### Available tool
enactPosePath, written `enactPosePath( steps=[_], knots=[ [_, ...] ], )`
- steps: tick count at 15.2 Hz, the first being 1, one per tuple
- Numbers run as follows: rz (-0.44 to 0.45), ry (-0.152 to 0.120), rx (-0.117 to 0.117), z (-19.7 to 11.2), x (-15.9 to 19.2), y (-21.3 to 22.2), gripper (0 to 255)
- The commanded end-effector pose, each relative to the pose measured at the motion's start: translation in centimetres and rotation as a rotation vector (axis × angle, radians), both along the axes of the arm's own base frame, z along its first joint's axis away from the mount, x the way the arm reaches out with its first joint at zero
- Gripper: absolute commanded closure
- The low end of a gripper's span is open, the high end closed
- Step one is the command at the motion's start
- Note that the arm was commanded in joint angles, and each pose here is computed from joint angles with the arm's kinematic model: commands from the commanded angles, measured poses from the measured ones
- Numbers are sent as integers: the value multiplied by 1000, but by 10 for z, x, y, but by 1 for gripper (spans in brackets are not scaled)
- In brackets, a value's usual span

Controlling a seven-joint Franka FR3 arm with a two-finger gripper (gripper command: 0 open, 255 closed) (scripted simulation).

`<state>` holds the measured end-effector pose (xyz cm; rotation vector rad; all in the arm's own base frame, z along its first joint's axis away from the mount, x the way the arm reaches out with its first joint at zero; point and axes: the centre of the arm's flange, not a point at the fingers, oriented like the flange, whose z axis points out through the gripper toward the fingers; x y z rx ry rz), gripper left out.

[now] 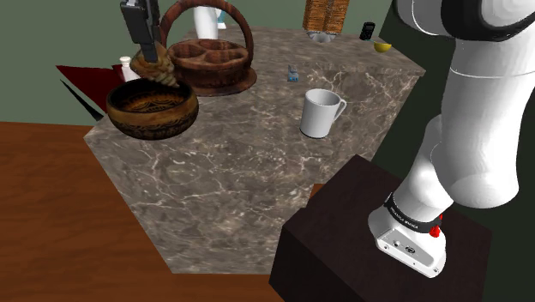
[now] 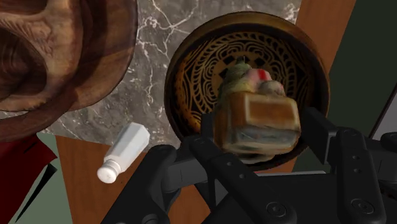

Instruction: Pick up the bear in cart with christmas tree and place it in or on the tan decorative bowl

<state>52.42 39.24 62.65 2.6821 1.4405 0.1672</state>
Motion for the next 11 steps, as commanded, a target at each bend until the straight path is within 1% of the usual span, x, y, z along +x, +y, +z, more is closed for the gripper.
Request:
enactPosePath(
  steps=[1,2,11],
  knots=[
    [-2,0,0,-4,18,18,255],
    [-2,0,0,-6,32,36,255],
    [-2,0,0,-53,32,36,255]
  ],
)
